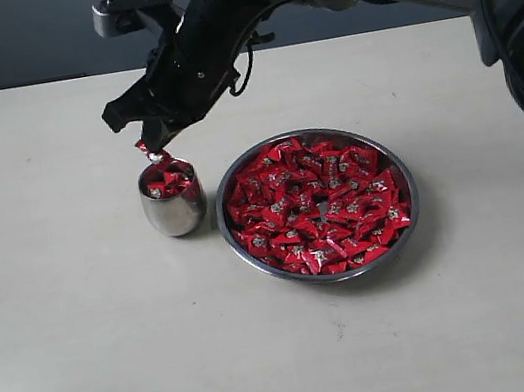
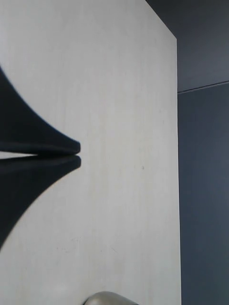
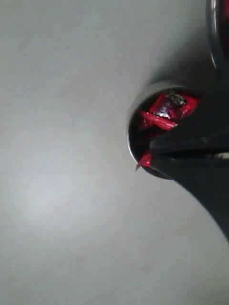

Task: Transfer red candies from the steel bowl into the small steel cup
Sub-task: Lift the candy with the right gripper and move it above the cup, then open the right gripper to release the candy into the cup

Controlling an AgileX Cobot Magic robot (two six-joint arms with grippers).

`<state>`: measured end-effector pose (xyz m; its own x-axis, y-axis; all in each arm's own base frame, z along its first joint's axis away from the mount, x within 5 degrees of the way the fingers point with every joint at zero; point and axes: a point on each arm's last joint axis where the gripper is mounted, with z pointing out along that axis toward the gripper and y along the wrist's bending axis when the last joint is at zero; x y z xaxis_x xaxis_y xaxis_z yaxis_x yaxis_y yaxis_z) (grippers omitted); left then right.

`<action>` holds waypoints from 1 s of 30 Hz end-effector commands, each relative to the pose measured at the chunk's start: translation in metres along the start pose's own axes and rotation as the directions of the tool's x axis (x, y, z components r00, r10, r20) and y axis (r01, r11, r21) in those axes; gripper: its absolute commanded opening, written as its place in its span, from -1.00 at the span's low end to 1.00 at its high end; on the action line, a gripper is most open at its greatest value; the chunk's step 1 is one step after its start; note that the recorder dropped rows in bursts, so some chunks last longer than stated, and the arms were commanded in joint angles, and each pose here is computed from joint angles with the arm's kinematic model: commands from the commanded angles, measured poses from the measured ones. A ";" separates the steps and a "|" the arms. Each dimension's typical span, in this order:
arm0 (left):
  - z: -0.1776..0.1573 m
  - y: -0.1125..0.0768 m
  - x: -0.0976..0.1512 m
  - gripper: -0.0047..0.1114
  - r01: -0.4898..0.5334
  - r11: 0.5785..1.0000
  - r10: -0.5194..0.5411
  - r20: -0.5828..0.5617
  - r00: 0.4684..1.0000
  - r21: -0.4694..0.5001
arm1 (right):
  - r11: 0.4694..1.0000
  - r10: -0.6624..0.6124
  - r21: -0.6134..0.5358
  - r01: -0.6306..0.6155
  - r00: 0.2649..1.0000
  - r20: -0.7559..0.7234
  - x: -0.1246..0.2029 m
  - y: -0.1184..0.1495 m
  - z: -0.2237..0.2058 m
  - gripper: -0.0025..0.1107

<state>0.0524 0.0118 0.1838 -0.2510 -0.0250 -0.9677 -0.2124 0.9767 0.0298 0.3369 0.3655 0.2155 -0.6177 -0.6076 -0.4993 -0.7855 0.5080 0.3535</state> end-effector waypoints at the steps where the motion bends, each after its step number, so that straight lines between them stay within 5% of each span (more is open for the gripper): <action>1: 0.000 0.000 0.000 -0.91 0.006 1.000 -0.006 0.011 1.000 0.006 | 0.999 -0.023 0.048 0.025 0.999 -0.033 0.001 -0.003 0.001 -0.97; 30: 0.000 0.000 0.000 -0.91 0.006 1.000 -0.006 0.011 1.000 0.006 | 0.993 -0.066 0.090 0.072 0.995 -0.072 0.009 -0.005 0.025 -0.97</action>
<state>0.0524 0.0118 0.1838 -0.2510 -0.0250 -0.9677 -0.2124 0.9767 0.0298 0.3336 0.3742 0.1880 -0.5792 -0.6791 -0.4509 -0.8138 0.5142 0.2710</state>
